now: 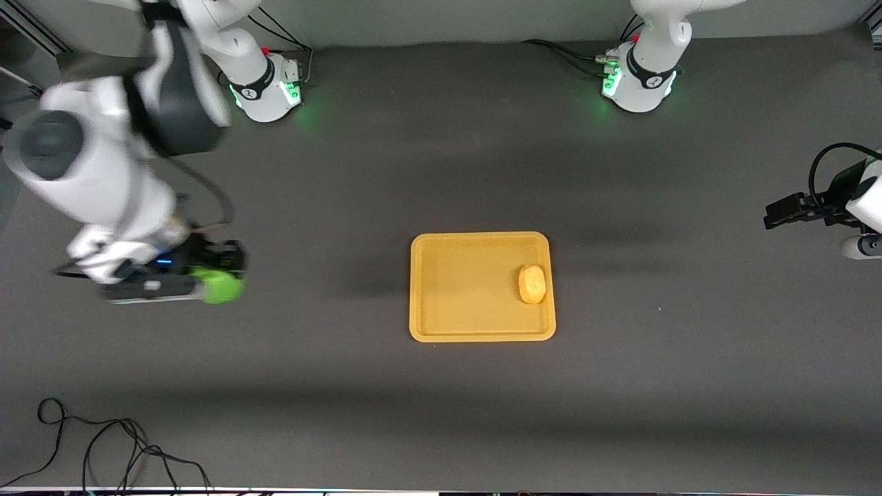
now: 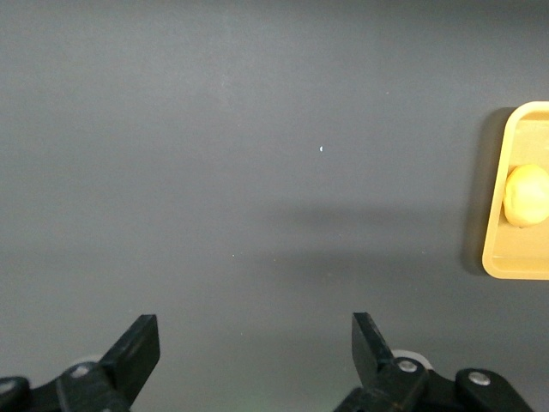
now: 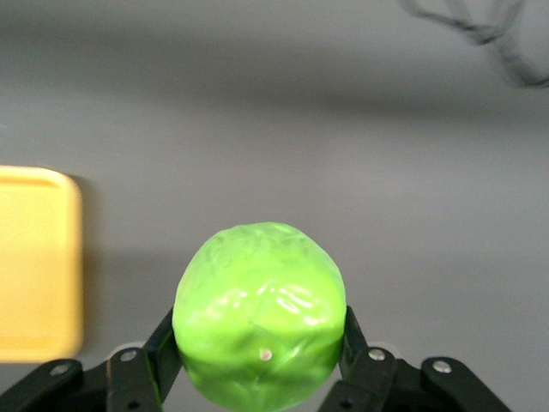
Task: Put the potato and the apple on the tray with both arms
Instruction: 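Carry the apple with the right gripper onto the tray beside the potato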
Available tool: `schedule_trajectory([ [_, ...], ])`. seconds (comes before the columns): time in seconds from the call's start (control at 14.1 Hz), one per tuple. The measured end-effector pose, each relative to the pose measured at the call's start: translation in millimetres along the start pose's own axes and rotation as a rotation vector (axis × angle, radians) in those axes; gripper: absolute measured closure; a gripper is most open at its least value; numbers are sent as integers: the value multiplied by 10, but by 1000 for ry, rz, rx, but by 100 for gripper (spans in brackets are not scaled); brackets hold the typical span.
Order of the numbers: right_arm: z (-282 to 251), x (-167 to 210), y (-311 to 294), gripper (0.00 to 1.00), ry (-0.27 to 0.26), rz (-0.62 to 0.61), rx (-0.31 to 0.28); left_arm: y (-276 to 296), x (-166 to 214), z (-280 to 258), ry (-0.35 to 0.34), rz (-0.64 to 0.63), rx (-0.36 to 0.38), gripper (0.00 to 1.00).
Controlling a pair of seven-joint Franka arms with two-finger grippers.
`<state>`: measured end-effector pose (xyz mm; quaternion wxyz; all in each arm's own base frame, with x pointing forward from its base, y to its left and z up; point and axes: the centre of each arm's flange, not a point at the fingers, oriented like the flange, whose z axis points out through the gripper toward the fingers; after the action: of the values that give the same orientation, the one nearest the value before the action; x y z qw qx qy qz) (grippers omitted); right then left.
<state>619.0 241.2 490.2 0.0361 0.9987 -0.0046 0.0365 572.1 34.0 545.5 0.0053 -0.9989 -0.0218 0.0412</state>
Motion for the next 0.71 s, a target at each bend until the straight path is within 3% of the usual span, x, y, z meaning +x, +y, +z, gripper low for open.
schedule_trajectory([
  [0.36, 920, -336, -2240, 26, -63, 218, 41, 66, -71, -126, -10, 13, 0, 0],
  [0.71, 1364, -647, -3049, 26, -60, 235, 119, 53, -63, -126, -11, 37, -1, 0],
])
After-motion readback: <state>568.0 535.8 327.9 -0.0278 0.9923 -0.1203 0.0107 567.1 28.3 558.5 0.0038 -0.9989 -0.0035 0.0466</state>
